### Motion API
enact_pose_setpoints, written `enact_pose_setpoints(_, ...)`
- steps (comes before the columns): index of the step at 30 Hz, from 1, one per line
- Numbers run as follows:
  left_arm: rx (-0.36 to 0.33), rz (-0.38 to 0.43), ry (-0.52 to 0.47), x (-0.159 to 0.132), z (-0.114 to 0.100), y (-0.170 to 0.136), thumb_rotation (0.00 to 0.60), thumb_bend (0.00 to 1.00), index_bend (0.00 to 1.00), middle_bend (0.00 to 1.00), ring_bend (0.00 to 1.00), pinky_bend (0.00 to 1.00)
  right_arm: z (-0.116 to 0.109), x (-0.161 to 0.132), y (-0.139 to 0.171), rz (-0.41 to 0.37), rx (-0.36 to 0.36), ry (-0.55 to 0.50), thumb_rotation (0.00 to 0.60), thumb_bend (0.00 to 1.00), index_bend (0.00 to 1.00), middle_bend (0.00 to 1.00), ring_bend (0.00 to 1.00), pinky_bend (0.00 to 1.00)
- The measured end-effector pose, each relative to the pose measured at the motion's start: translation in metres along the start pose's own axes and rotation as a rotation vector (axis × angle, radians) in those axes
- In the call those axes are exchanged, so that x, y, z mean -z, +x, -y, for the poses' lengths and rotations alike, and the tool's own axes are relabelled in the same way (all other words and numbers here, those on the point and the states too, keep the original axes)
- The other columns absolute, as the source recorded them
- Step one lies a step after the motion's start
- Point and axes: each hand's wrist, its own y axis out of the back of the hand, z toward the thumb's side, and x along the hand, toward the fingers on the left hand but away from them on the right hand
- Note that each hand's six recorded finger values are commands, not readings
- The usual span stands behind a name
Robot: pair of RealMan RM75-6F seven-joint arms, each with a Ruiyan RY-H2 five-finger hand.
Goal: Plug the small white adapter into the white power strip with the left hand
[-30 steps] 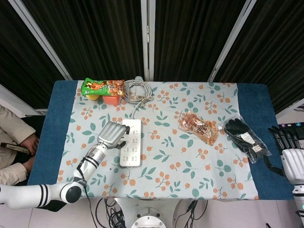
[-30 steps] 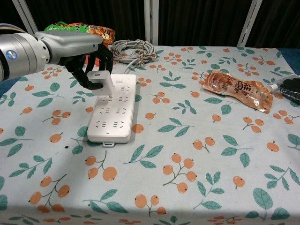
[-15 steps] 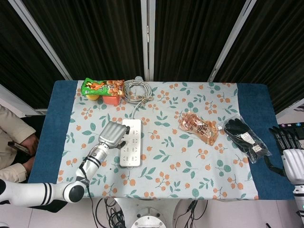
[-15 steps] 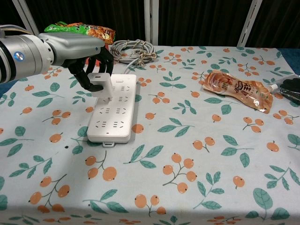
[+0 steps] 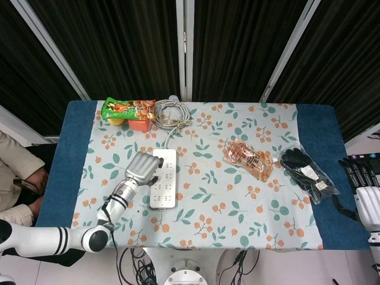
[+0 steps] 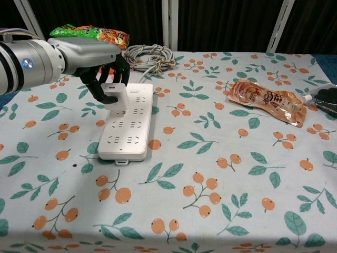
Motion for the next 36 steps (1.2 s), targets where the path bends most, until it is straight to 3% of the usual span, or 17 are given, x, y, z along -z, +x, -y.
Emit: enact_pose_setpoints(36, 0.025, -0.026, 0.008, 0.0012, 0.0085, 0.0066, 0.600, 0.50, 0.68, 0.72, 0.53, 0.56, 0.0005, 0.0027, 0.0014, 0.007, 0.000, 0.000, 0.600, 0.33, 0.00, 0.05, 0.00, 0.00)
